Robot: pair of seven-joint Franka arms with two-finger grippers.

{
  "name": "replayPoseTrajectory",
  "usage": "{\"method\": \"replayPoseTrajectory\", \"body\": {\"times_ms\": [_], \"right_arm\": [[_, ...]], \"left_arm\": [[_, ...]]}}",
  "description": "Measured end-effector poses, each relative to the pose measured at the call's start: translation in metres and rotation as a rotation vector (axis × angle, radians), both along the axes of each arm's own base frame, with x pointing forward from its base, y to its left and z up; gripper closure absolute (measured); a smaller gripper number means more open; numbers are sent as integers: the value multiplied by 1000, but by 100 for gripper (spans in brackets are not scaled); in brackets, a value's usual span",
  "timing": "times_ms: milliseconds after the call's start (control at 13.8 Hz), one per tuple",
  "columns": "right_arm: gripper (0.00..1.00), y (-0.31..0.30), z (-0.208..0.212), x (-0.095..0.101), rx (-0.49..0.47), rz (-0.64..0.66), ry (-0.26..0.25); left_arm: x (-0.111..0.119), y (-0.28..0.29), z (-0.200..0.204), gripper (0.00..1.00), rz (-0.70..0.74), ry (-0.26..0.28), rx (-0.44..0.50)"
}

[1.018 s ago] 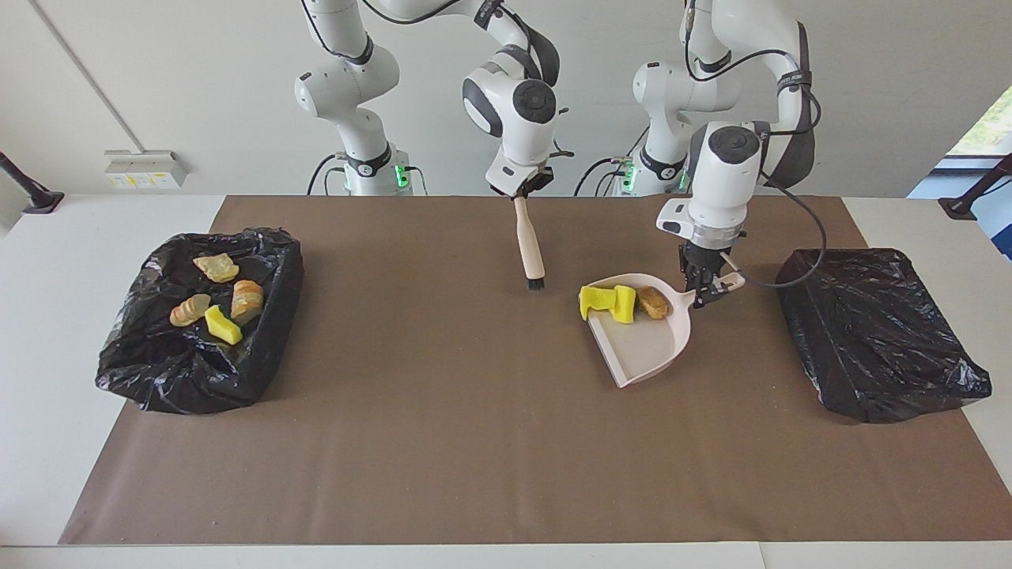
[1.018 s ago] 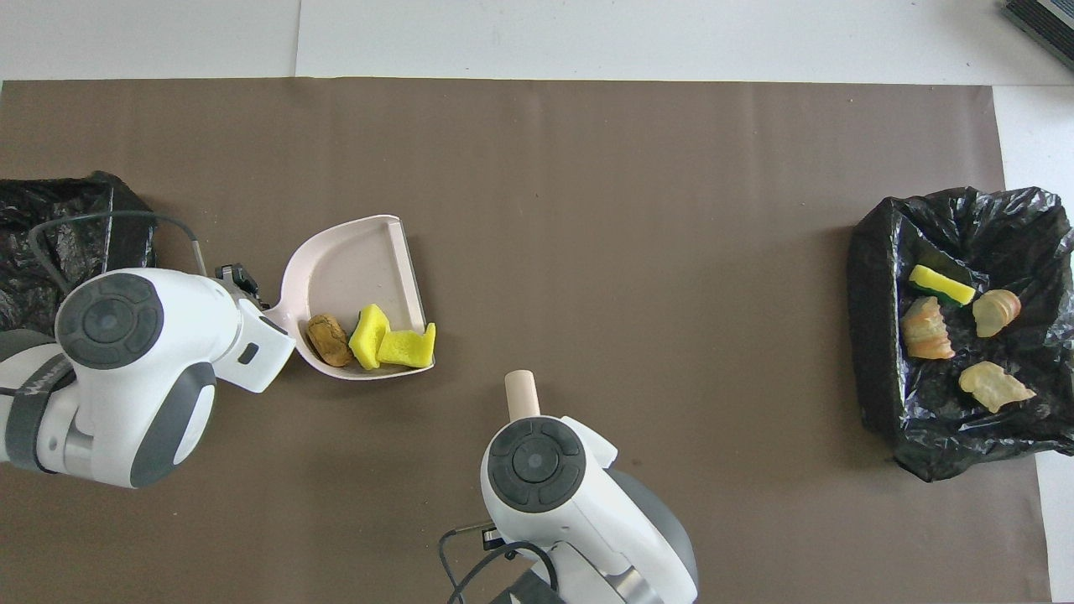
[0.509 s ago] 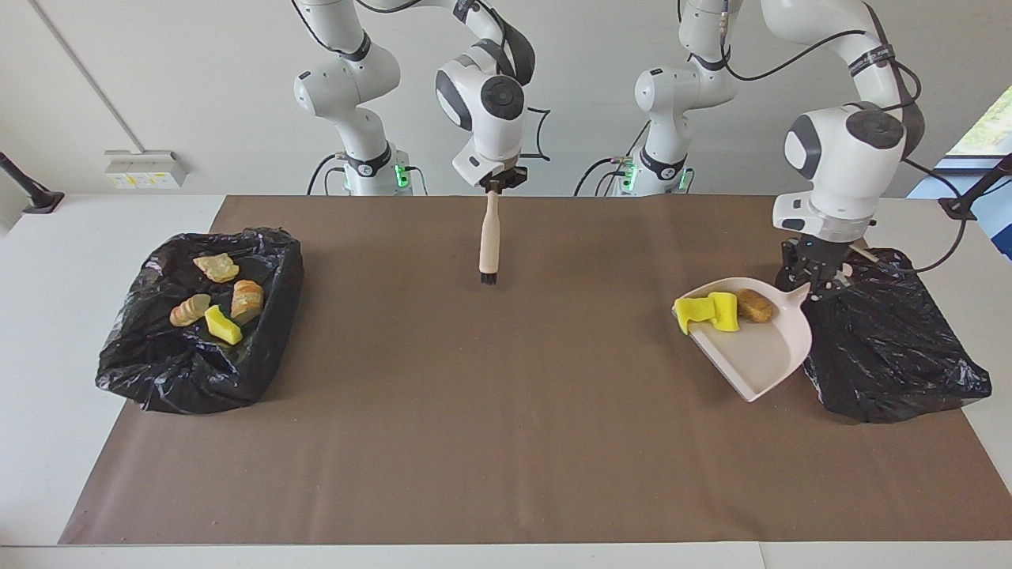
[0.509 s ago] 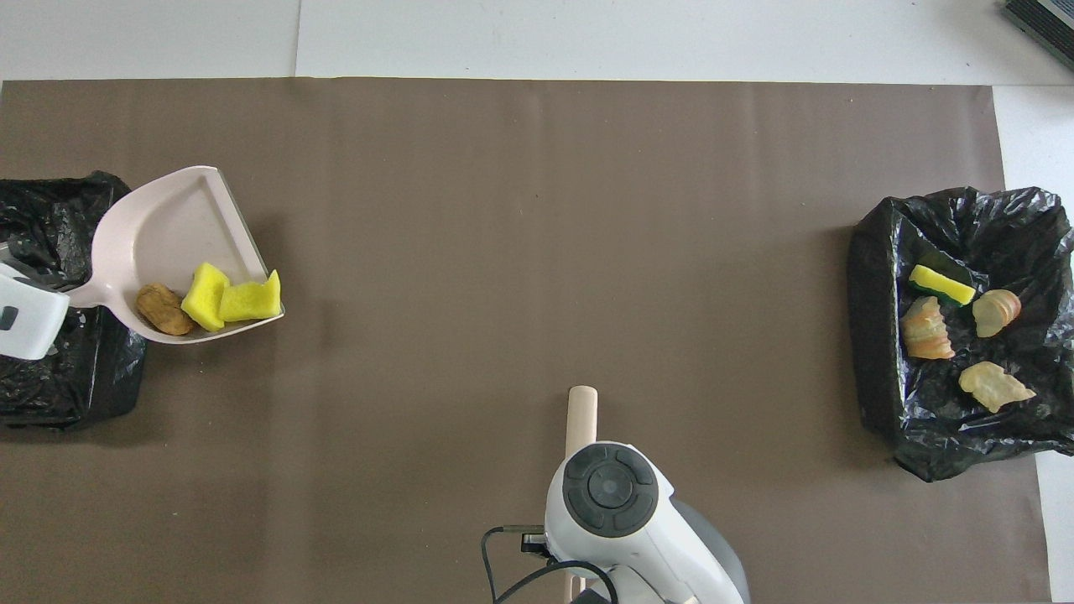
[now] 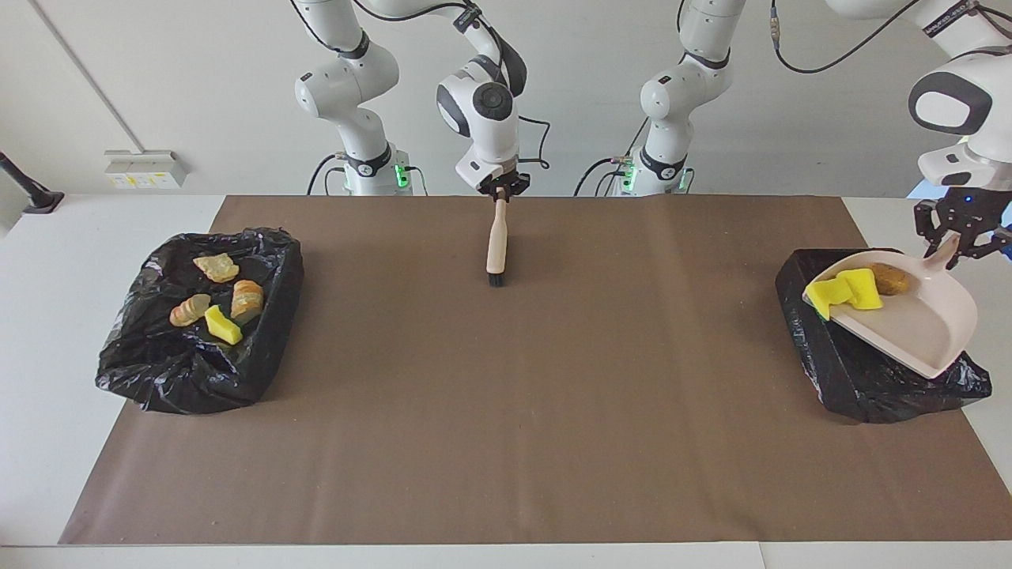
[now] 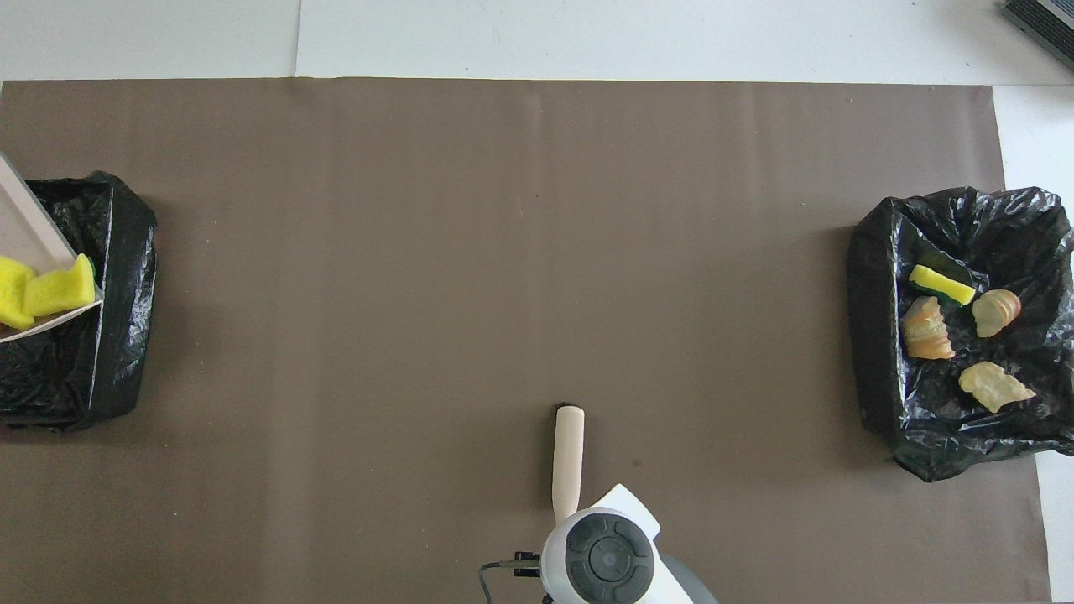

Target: Sweep and dump trash in bin

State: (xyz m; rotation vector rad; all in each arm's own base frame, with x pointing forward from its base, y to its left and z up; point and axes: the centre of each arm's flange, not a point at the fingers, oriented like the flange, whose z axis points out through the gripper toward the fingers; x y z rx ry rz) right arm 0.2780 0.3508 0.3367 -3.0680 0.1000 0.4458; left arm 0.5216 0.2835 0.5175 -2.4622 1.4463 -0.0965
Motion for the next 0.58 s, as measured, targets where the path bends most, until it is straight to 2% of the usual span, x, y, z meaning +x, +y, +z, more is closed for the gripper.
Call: {"method": "replayPoseTrajectory", "body": {"times_ms": [145,218,364,582], "right_arm": [[74,2,0,-4,-1,10,0],[67,3,0,-5,-1,13,0],[44,4,1,-5,1,16,-4],[12,10,18,4,5,40,-40]], "left_arm": [[-3,23,6,67,-13,28,92],[-1,28,9,67,-25,40,136],[5,34,6,67,-53,71,201],[15,40,-13,67,-92,123,313]]}}
